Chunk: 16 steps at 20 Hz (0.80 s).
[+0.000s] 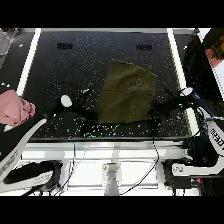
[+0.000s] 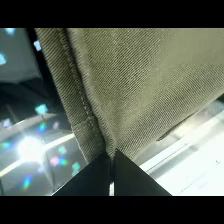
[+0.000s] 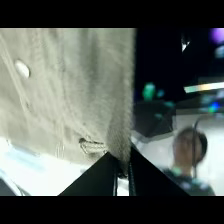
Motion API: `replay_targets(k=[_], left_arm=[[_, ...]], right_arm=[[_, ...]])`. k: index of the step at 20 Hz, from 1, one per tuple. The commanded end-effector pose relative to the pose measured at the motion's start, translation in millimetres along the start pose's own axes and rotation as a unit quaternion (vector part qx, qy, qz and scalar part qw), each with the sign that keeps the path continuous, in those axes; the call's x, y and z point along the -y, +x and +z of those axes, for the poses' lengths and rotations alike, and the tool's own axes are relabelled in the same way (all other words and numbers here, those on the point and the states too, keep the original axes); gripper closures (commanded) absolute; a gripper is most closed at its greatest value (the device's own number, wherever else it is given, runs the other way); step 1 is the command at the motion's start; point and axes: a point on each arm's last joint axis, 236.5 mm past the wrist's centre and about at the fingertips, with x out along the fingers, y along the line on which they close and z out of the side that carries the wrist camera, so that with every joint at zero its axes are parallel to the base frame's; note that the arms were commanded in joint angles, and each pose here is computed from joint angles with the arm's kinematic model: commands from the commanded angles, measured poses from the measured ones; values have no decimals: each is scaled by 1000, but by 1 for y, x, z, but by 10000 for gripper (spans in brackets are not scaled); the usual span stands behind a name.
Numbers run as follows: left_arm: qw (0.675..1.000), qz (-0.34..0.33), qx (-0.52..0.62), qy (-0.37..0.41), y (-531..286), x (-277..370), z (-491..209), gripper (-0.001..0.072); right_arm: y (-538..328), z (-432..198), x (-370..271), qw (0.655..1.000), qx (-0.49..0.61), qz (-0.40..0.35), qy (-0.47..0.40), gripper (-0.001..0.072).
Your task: Fold the clothes and pants, and hang the long-sleeved shirts on hangers.
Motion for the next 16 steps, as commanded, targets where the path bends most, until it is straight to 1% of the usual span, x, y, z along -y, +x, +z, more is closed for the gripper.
replay_targets(k=[1,3,4,7,9,11,13,14,16], left_arm=[[998,3,59,-9,-21,11,-6,683],[993,-5,121,10,-47,31,12,683],[987,-10,160,-1,-63,38,24,683],[970,-28,240,20,-112,65,54,684],[956,-36,289,36,-144,84,83,684],[936,-38,347,52,-175,98,122,684],[925,-36,372,69,-189,108,158,683],[922,-33,379,77,-189,111,178,683],[914,-28,395,87,-181,115,217,683]], right_arm=[[16,-35,-14,998,-56,5,-35,680],[11,-52,-29,998,-48,33,-36,680],[4,-65,-37,997,-44,46,-43,680],[-28,-100,-57,995,-28,62,-69,679],[-56,-104,-69,994,11,70,-79,680],[-82,-93,-78,992,57,85,-78,680],[-108,-69,-83,987,104,110,-61,680],[-118,-54,-81,984,127,116,-47,680],[-134,-18,-70,974,180,139,7,680]])
